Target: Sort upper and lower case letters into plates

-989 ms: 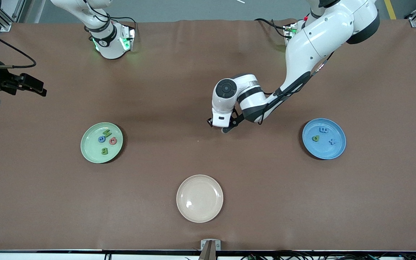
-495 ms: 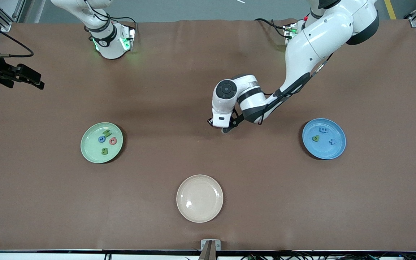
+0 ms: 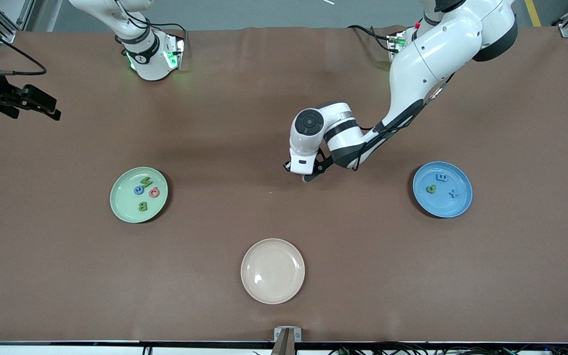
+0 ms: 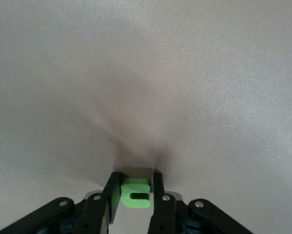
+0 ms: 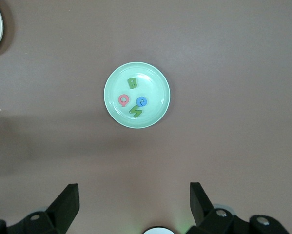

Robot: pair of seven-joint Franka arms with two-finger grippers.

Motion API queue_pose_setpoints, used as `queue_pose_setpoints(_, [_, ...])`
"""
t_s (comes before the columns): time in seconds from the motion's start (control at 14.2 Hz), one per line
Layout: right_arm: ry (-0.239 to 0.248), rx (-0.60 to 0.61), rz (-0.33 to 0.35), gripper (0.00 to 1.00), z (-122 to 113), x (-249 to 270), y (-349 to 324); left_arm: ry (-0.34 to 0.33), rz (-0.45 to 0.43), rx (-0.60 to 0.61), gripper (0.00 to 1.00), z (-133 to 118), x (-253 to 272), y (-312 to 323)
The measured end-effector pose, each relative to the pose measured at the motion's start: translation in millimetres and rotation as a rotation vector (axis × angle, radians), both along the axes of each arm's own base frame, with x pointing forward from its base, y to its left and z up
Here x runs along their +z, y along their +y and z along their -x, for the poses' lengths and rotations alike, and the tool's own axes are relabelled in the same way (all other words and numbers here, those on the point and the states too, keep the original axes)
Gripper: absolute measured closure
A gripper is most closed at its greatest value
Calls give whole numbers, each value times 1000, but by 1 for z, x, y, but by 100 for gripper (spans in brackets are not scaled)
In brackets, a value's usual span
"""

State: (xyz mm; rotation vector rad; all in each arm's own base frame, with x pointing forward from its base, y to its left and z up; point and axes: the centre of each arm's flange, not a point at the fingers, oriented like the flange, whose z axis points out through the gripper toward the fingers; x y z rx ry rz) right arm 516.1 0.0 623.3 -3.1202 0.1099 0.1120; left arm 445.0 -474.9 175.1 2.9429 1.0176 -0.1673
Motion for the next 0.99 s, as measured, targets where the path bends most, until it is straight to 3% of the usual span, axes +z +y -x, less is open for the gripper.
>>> queue_pose_setpoints(0.07, [-1, 0, 0, 0, 0, -1, 0, -1, 1, 0, 73, 0, 0, 0])
queue_pose_setpoints(0.78, [-36, 3, 0, 0, -5, -4, 2, -17, 6, 9, 73, -9, 12, -1])
queue_pose_setpoints(0.99, [-44, 5, 2, 0, -6, -4, 2, -22, -44, -18, 73, -15, 32, 5])
